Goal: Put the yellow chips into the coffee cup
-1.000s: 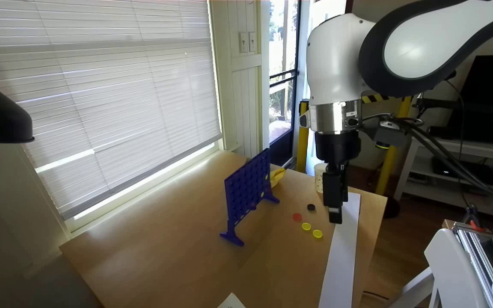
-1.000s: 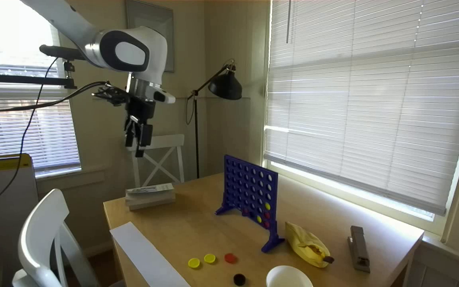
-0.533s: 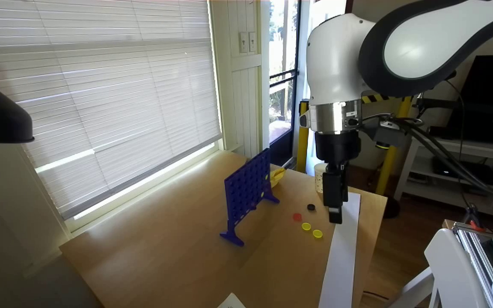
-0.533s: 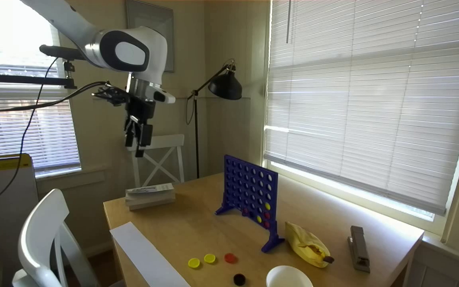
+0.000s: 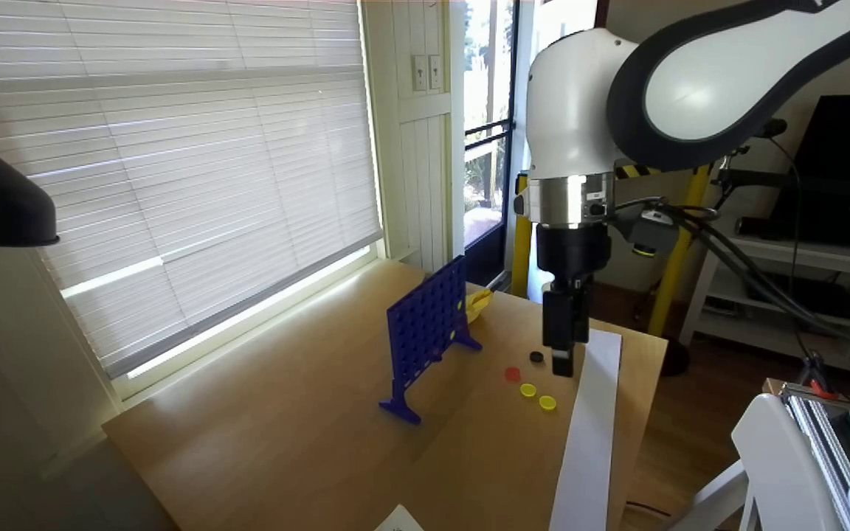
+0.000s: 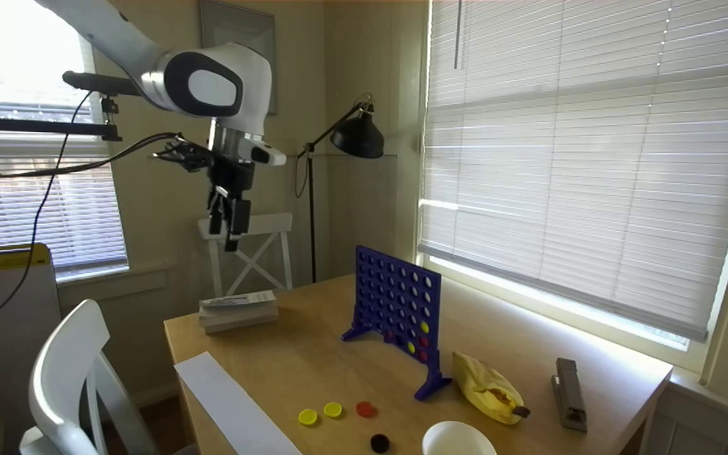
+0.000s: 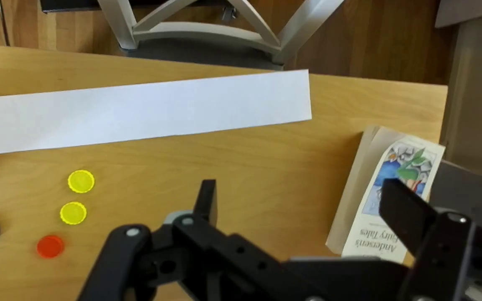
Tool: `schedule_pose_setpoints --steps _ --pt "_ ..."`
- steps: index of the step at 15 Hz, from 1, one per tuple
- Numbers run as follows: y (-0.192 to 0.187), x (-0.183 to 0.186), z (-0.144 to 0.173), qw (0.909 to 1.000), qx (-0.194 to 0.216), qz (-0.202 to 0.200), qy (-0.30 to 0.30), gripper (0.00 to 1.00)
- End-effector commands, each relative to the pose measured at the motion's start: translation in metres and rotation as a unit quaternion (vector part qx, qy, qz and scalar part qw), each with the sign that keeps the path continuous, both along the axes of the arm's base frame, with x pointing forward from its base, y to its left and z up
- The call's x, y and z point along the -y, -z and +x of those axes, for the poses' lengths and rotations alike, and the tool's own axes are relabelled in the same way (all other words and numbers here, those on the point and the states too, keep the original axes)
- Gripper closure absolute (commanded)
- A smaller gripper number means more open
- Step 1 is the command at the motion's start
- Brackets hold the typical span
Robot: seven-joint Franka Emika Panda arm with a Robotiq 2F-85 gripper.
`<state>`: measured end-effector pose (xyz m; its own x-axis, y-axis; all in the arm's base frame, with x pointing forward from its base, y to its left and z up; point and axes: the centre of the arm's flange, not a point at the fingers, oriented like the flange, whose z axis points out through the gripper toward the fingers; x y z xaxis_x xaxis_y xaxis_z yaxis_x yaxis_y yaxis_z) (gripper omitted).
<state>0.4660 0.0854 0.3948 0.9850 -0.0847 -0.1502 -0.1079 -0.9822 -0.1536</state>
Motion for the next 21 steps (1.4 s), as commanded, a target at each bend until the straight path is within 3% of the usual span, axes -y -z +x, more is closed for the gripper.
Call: schedule_pose_setpoints --steps 1,4,7,12,13,18,19,21 --pt "0.04 0.034 0.044 0.9974 0.02 -0.002 0.069 0.0" --pt "0.08 0.065 0.059 0.9922 0.019 -0.012 0.123 0.0" --pt "0.122 0.09 0.072 0.9806 0.002 -0.027 0.194 0.0" --pt "0.18 0.119 0.084 0.9456 -0.038 -0.089 0.31 0.0" --pt "0.166 0.115 0.065 0.9587 -0.027 -0.066 0.275 0.0" --pt "0.17 0.116 0.066 0.958 -0.03 -0.069 0.277 0.0" --pt "0.176 0.119 0.065 0.9593 -0.024 -0.079 0.27 0.0" --pt "0.193 0.129 0.063 0.9536 -0.012 -0.11 0.28 0.0"
